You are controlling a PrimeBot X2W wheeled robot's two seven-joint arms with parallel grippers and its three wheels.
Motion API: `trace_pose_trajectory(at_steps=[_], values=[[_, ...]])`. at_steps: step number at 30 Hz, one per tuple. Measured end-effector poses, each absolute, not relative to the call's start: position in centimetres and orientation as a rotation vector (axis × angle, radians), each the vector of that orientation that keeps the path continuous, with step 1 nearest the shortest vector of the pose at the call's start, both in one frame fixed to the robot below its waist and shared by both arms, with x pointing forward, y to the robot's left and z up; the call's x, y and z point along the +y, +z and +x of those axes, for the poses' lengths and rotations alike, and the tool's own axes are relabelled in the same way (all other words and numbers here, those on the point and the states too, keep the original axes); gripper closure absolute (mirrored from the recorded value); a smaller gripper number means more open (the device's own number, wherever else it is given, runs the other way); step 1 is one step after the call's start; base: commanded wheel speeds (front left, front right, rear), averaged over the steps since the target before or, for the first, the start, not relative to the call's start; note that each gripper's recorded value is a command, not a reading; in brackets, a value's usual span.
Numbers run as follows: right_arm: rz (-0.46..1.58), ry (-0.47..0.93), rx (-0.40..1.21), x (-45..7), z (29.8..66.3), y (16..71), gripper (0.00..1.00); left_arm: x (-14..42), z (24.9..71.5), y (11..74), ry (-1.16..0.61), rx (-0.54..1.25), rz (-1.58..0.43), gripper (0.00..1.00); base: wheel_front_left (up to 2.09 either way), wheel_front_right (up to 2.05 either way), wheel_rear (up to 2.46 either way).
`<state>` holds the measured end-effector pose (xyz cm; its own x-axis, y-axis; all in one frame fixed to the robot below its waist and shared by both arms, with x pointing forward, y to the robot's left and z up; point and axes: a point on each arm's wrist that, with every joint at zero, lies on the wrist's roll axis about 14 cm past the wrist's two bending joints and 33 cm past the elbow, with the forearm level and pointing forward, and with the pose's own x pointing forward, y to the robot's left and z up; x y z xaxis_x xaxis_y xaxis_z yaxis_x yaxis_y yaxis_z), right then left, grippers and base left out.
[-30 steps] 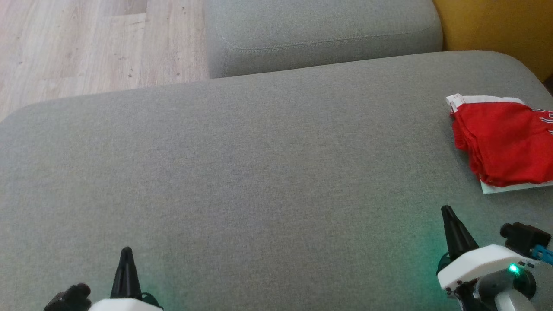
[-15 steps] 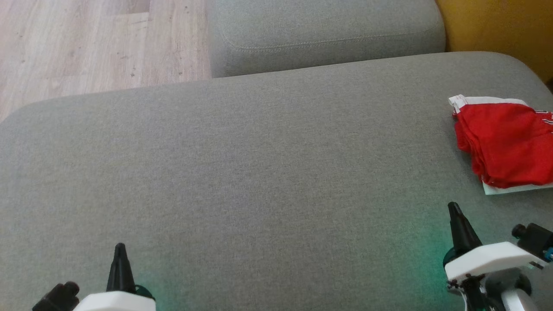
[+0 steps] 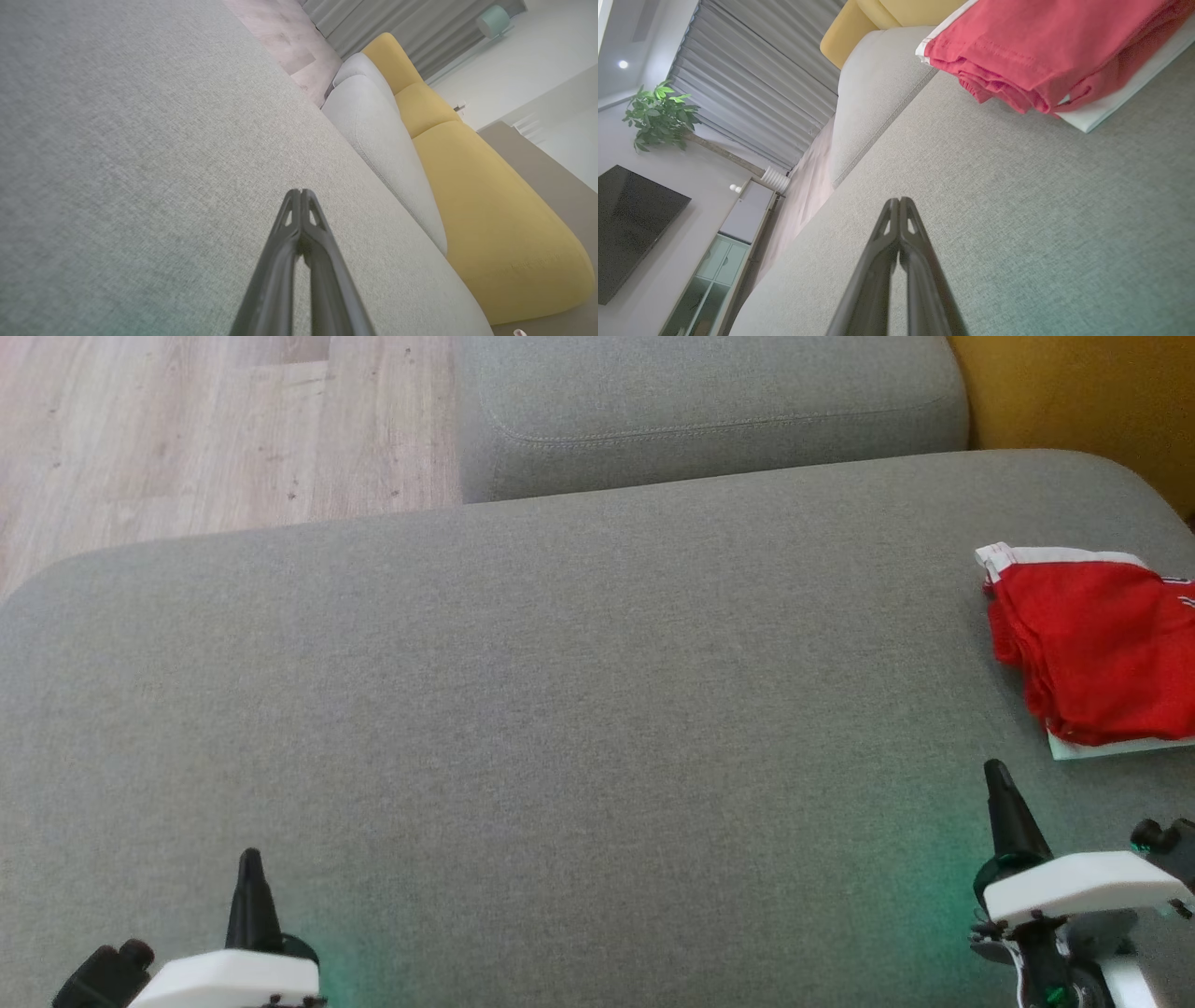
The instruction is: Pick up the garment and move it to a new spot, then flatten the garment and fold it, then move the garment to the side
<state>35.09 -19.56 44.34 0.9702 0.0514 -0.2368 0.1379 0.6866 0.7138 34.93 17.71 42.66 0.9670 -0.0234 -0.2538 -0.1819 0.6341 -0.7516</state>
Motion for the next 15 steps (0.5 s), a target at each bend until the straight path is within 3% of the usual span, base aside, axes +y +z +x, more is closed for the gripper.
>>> trace_pose_trajectory(at_steps=[15], values=[[0.982, -0.075, 0.216, -19.87, 35.46, 44.82, 1.0, 17.89, 35.5, 43.42, 0.105, 0.232, -1.035, 1.0, 0.0, 0.0, 0.0]])
